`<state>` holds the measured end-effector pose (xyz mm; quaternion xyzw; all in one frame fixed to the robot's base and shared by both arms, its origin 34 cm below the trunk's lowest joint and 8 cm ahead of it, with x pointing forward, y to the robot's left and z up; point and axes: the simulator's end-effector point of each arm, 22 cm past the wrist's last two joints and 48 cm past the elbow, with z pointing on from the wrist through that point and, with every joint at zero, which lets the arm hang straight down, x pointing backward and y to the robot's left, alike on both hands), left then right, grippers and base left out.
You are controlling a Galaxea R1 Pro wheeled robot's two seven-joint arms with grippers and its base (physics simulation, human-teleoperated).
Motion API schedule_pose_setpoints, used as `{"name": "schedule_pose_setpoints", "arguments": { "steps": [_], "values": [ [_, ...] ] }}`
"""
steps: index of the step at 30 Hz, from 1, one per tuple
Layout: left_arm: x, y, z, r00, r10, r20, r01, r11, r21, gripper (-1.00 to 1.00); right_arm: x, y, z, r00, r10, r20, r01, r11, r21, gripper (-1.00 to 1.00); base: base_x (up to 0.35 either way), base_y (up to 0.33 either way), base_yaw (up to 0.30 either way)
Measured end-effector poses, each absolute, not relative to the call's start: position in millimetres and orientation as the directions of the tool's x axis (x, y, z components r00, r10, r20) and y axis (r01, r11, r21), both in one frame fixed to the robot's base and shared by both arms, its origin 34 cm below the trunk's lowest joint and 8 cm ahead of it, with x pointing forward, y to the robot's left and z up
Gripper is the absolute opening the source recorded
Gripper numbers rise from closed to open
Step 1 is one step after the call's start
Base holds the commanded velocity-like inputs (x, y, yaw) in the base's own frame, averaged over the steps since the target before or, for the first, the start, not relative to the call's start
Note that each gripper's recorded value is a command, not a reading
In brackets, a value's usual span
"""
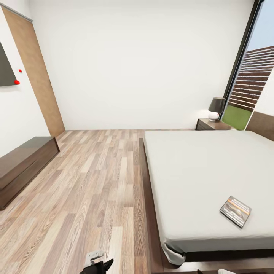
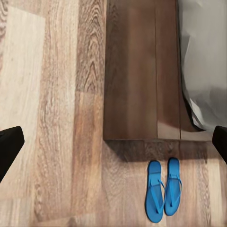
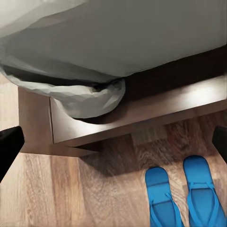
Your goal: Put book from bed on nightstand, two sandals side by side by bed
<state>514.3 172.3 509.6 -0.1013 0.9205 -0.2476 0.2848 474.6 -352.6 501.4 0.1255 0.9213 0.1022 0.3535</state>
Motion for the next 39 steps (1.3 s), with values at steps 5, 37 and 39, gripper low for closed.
{"name": "schedule_pose_setpoints", "arguments": {
  "steps": [5, 37, 39],
  "values": [
    [512, 178, 513, -0.819, -0.327, -0.471, -0.067, 0.87, -0.488, 1.0, 476, -355, 511, -0.715, 0.31, -0.627, 0.167, 0.946, 0.279, 1.0, 0.0, 0.0, 0.0],
    [511, 181, 554, -0.821, -0.328, -0.468, -0.078, 0.876, -0.477, 1.0, 477, -357, 555, -0.715, 0.313, -0.625, 0.166, 0.944, 0.284, 1.0, 0.0, 0.0, 0.0],
    [511, 181, 554, -0.82, -0.327, -0.469, -0.077, 0.876, -0.477, 1.0, 477, -357, 555, -0.715, 0.313, -0.625, 0.166, 0.944, 0.284, 1.0, 0.0, 0.0, 0.0]
  ]
}}
